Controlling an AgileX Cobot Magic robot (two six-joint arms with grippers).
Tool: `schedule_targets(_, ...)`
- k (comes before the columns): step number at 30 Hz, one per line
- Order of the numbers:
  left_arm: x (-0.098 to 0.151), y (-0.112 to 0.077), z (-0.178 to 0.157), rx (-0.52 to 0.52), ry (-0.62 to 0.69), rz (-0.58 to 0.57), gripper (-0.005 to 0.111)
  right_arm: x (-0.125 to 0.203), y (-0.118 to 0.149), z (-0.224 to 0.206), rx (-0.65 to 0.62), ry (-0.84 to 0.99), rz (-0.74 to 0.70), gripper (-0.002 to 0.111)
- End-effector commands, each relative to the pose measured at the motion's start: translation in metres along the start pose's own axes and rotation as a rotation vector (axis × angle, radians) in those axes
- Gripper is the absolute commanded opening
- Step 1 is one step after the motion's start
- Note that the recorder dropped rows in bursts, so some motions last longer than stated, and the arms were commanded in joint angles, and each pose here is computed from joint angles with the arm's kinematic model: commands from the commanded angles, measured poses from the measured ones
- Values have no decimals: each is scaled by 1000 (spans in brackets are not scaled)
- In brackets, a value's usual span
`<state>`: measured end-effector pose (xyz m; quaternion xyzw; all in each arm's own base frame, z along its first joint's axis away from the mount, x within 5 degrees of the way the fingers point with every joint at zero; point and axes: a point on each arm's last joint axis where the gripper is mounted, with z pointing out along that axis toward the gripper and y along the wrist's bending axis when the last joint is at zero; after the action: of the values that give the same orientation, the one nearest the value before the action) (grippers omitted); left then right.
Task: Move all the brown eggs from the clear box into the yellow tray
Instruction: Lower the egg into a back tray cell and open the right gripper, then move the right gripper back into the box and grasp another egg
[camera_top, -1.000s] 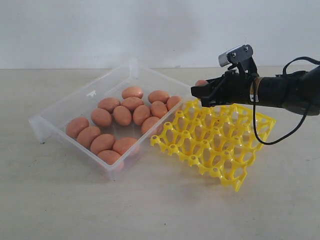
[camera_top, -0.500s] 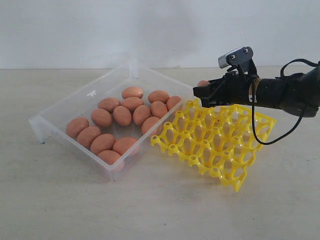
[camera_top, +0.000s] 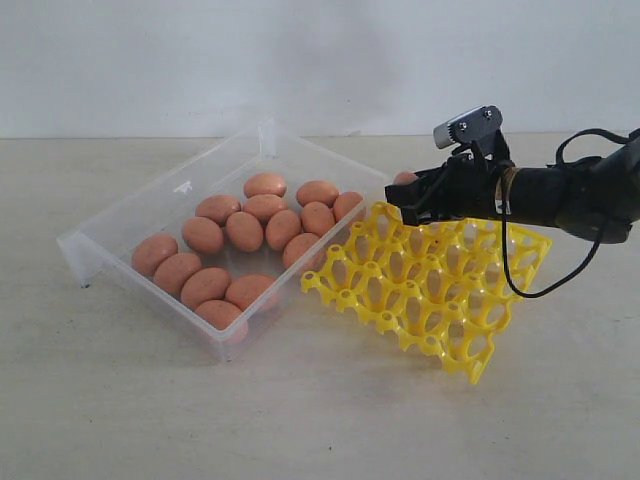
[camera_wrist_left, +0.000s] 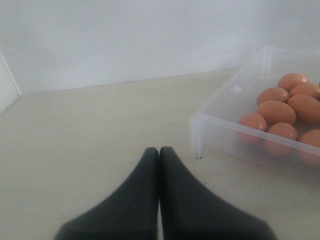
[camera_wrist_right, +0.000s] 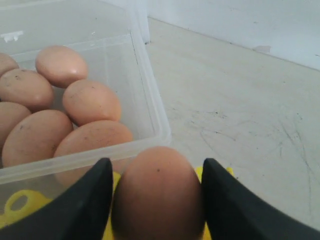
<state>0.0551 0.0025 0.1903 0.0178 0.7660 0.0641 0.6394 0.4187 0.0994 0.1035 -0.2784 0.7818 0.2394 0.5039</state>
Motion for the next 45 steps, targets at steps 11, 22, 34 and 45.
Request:
schedule_targets(11,0,0,0,0,-6,-13,-4,-41,3,-13,14,-167,-12,55)
schedule_targets(22,0,0,0,0,-6,-13,-4,-56,0,-35,137,80,-48,0)
schedule_targets(34,0,0,0,0,-6,-13,-4,-143,99,-62,50,26,-310,-1)
schedule_targets(45,0,0,0,0,-6,-13,-4,-143,233,-41,262,197,-426,-1)
